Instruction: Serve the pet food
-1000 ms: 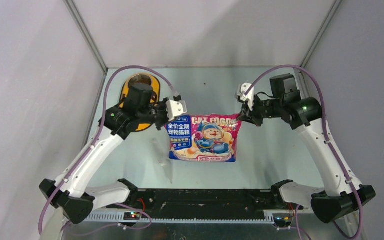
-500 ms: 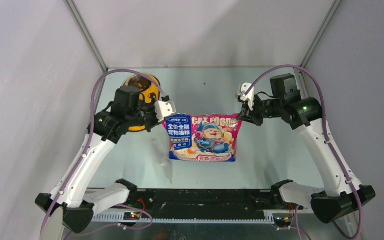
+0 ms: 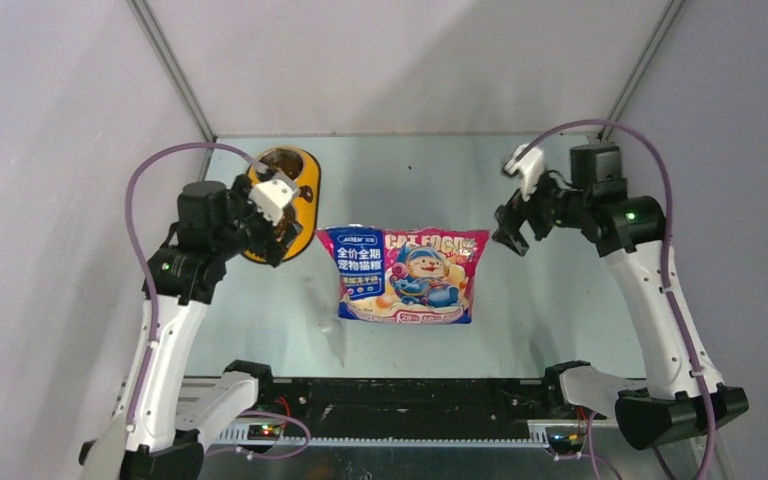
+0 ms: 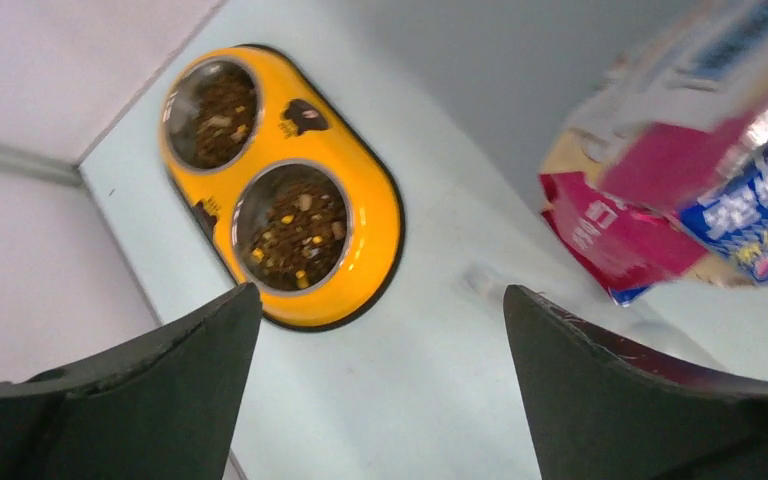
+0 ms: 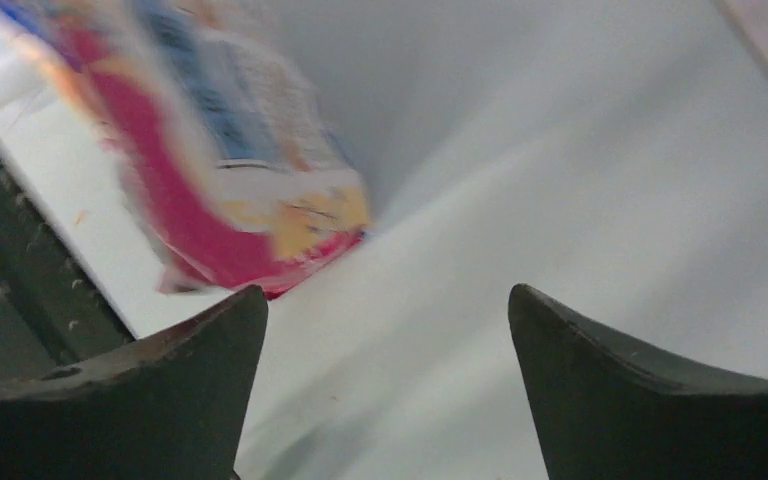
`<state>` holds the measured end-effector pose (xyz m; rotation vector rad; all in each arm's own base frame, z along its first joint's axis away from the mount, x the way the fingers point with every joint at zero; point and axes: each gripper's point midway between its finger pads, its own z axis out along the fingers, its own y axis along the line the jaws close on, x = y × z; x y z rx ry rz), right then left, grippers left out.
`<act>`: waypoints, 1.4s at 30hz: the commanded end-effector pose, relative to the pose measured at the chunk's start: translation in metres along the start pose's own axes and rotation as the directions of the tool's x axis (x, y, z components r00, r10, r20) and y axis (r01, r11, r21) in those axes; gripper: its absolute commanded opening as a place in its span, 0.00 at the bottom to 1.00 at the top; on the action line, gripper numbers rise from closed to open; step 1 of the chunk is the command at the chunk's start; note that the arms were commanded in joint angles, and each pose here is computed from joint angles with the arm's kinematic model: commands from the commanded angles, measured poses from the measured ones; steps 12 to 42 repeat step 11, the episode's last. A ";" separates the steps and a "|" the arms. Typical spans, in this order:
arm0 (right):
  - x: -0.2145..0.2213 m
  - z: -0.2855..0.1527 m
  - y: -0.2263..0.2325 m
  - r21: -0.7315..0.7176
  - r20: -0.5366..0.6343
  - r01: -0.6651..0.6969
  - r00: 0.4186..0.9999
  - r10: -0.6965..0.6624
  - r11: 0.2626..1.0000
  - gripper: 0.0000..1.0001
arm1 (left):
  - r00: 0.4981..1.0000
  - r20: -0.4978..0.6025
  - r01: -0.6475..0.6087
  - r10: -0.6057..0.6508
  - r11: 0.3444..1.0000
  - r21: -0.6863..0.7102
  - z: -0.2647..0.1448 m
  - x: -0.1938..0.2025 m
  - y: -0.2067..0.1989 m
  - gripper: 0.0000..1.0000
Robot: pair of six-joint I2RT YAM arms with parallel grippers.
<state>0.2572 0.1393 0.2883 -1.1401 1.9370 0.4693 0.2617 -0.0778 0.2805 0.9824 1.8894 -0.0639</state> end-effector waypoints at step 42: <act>-0.041 -0.121 -0.112 0.610 0.477 -0.534 0.837 0.267 0.585 0.99 | 0.837 0.239 0.542 -0.491 0.801 -0.254 -0.044 -0.029 0.057 1.00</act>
